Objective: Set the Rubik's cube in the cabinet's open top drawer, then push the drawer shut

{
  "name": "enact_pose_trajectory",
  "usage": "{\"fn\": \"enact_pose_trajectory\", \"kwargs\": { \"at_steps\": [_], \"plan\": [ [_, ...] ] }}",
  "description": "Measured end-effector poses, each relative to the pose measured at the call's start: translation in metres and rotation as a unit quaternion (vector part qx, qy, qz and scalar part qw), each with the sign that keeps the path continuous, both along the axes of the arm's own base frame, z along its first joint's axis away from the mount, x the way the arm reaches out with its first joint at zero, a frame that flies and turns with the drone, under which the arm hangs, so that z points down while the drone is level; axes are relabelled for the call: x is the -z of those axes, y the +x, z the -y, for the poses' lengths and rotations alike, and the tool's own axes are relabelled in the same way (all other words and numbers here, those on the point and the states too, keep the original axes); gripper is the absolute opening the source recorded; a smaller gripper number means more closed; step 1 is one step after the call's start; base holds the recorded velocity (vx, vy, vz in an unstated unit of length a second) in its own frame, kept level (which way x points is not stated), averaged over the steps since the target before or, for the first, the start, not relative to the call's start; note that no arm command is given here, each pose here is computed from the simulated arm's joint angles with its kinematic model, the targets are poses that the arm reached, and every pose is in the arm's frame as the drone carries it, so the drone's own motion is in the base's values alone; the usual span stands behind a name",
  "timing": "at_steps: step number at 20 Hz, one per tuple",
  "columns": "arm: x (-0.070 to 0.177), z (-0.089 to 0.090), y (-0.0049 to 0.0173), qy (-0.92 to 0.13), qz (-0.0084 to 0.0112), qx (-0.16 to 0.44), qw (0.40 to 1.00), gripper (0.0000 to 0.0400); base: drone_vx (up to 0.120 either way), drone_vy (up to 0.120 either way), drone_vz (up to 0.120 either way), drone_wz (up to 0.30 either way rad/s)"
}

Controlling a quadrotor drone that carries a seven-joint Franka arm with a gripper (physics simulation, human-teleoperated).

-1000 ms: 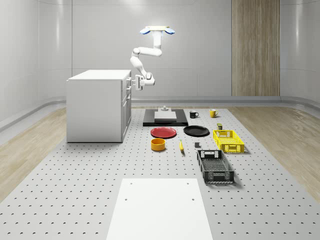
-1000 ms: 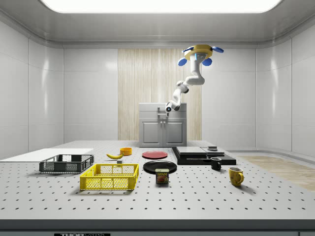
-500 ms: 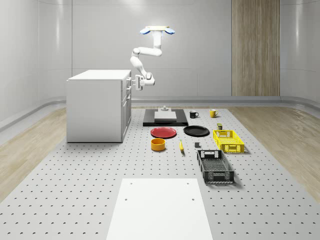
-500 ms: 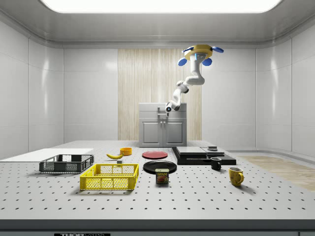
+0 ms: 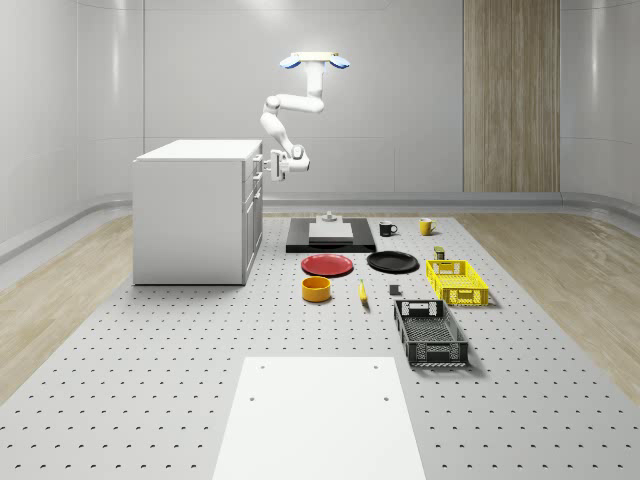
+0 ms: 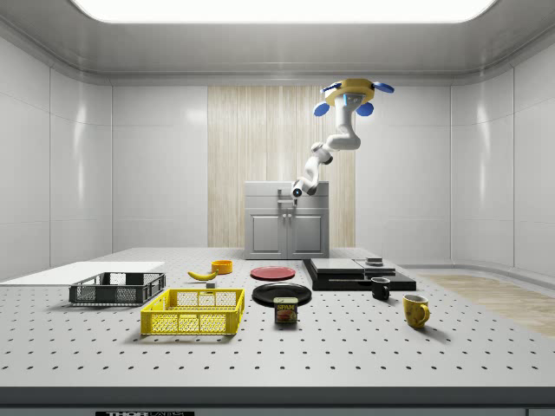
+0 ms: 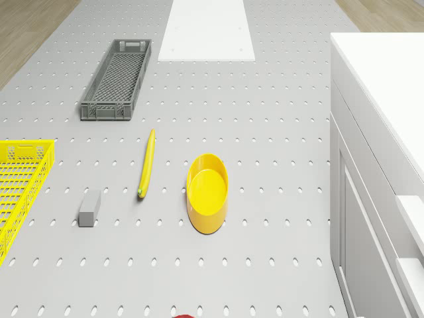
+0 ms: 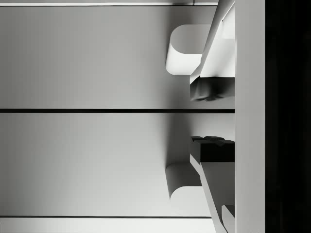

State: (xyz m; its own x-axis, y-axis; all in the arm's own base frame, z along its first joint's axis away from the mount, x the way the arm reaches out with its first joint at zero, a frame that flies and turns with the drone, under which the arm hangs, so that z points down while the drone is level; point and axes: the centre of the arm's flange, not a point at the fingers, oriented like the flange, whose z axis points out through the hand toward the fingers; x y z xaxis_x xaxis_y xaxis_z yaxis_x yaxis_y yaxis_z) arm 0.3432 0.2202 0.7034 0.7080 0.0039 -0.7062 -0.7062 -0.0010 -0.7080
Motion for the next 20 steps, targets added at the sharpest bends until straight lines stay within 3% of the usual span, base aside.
{"fn": "enact_pose_trajectory", "kwargs": {
  "at_steps": [20],
  "plan": [
    [0.0000, 0.0000, 0.0000, 0.000, 0.0000, 0.000, 1.000, 0.0105, 0.000, 0.000, 0.000, 0.000]
  ]
}}
